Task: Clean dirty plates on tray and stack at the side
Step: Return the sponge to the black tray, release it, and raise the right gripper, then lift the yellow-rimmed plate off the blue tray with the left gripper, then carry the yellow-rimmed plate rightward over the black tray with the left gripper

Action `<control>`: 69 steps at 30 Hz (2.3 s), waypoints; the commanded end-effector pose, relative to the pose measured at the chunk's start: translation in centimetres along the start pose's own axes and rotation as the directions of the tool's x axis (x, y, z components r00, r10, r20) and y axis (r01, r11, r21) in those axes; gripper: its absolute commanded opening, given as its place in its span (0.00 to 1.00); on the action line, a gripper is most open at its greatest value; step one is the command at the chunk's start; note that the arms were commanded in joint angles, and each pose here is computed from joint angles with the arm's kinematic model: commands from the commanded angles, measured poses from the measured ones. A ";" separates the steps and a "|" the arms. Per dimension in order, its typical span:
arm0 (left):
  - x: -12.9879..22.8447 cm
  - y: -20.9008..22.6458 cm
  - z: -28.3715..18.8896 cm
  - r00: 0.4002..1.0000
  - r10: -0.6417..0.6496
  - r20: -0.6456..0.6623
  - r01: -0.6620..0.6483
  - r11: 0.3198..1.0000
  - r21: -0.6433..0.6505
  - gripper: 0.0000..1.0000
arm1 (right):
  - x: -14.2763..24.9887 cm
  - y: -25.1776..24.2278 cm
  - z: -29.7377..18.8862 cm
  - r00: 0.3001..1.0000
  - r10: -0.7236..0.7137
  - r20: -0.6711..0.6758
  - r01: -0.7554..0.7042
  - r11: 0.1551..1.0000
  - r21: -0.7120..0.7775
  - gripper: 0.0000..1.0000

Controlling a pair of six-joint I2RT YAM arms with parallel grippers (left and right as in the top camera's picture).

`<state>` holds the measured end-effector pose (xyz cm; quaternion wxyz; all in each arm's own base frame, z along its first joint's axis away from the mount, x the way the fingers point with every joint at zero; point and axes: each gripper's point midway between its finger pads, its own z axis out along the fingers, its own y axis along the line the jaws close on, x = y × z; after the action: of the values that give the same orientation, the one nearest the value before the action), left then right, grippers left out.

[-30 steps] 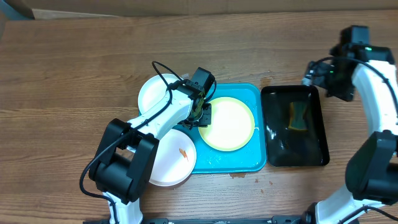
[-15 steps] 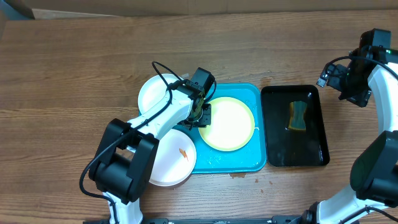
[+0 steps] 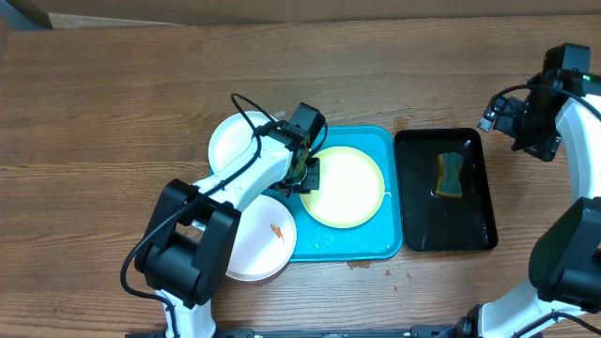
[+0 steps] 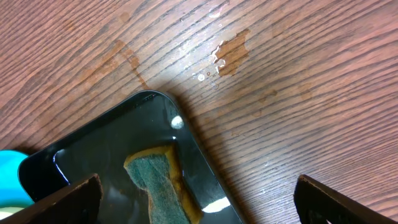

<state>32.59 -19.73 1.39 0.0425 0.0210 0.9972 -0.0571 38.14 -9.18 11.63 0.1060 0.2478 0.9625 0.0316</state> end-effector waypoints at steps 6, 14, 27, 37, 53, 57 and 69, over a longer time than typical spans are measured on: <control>0.8 -0.3 0.8 1.000 0.013 -0.027 -0.013 1.000 -0.004 0.15 | -0.5 0.2 -0.8 1.000 0.002 0.028 -0.001 1.000 -0.008 1.00; 0.4 -0.2 0.3 1.000 0.014 -0.025 -0.014 1.000 0.001 0.04 | -0.5 0.2 -0.8 1.000 0.002 0.028 -0.001 1.000 -0.008 1.00; -7.1 -3.1 -9.8 0.988 0.024 0.151 -0.036 0.996 0.078 0.04 | -0.5 0.2 -0.8 1.000 0.002 0.027 -0.001 1.000 -0.008 1.00; -9.0 -6.8 -14.3 0.962 0.070 0.265 -0.107 0.986 0.129 0.04 | -0.5 0.2 -0.8 1.000 0.002 0.028 -0.001 1.000 -0.008 1.00; -6.7 -15.9 -17.5 0.726 0.357 0.588 -0.235 0.932 -0.276 0.04 | -0.5 0.2 -0.8 1.000 0.002 0.028 -0.001 1.000 -0.008 1.00; -4.9 -18.0 -18.7 0.650 0.436 0.623 -0.255 0.897 -0.362 0.04 | -0.5 0.2 -0.8 1.000 0.002 0.028 -0.001 1.000 -0.008 1.00; -1.4 -20.9 -22.5 0.457 0.577 0.677 -0.195 0.808 -0.556 0.04 | -0.5 0.2 -0.8 1.000 0.002 0.028 -0.001 1.000 -0.008 1.00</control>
<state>30.74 -38.48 23.39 0.4697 0.2281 0.8462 0.1064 38.14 -9.19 11.63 0.1059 0.2495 0.9620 0.0316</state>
